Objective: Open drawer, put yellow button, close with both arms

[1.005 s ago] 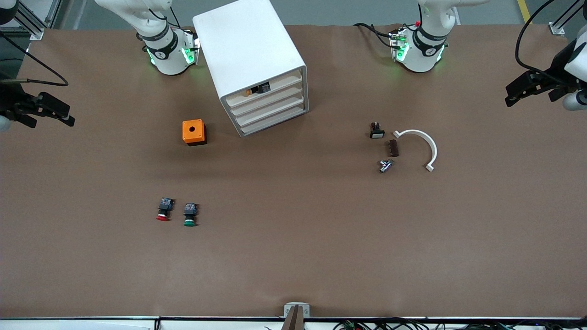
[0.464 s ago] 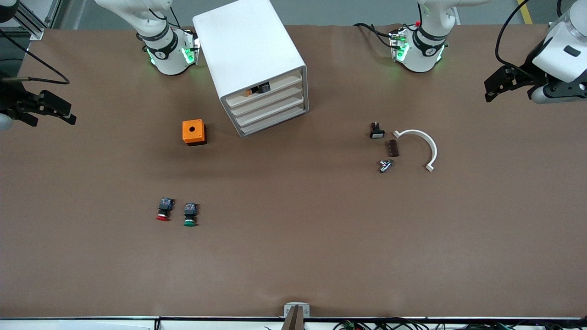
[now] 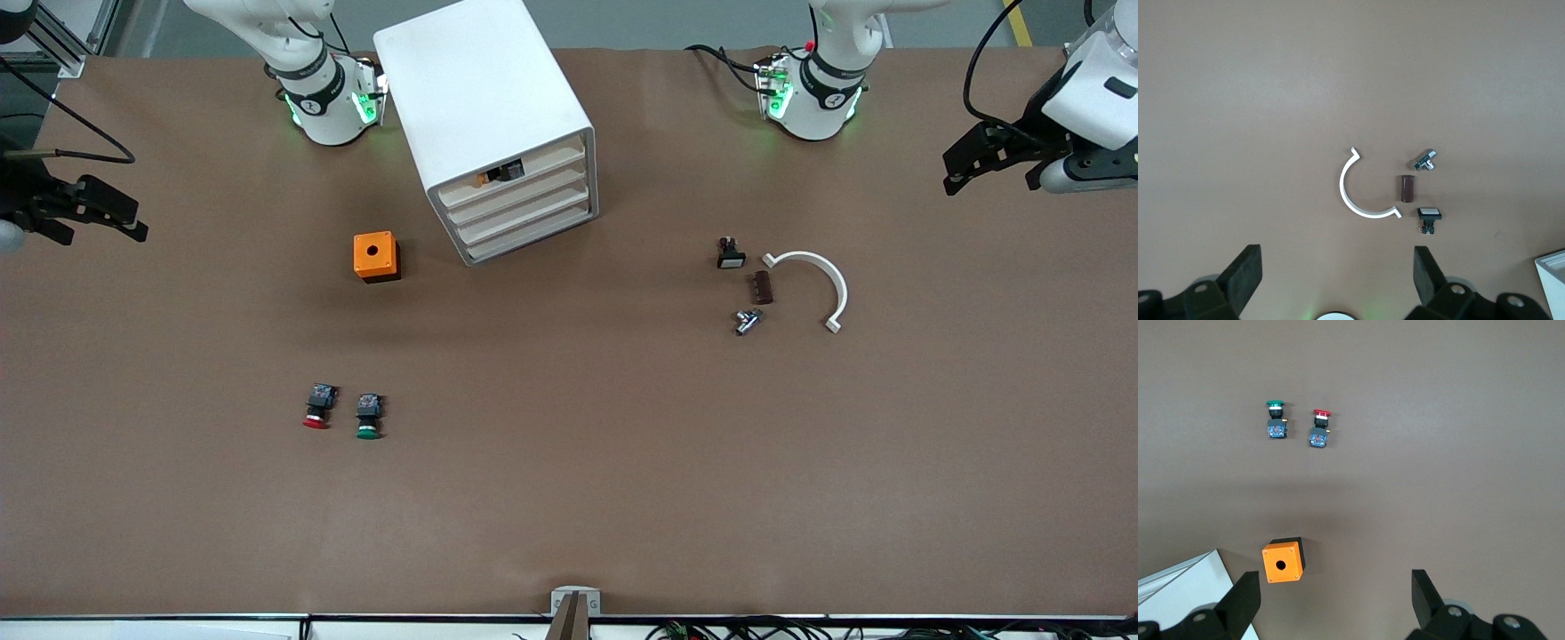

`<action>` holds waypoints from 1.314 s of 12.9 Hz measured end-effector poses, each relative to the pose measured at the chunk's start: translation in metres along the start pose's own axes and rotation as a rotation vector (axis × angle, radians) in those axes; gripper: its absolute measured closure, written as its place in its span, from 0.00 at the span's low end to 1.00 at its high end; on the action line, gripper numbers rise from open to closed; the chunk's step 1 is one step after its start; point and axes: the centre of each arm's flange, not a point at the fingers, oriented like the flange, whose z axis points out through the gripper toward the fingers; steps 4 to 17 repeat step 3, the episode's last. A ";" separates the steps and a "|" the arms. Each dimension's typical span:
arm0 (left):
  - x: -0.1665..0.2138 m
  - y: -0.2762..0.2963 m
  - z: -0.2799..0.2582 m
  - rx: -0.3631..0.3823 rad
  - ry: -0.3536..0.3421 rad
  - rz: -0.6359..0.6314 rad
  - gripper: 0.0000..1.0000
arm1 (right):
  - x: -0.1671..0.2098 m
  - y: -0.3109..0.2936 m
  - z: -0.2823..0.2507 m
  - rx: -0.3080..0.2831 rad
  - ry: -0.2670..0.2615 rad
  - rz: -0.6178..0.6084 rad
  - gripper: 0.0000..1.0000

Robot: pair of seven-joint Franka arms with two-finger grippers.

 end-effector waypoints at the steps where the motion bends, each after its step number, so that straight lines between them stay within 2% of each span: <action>1: 0.002 0.000 -0.001 -0.001 0.003 0.000 0.00 | 0.000 0.000 0.000 0.000 0.000 0.000 0.00; 17: 0.008 0.000 -0.001 -0.004 0.001 0.000 0.00 | 0.000 0.000 0.000 0.000 0.000 0.000 0.00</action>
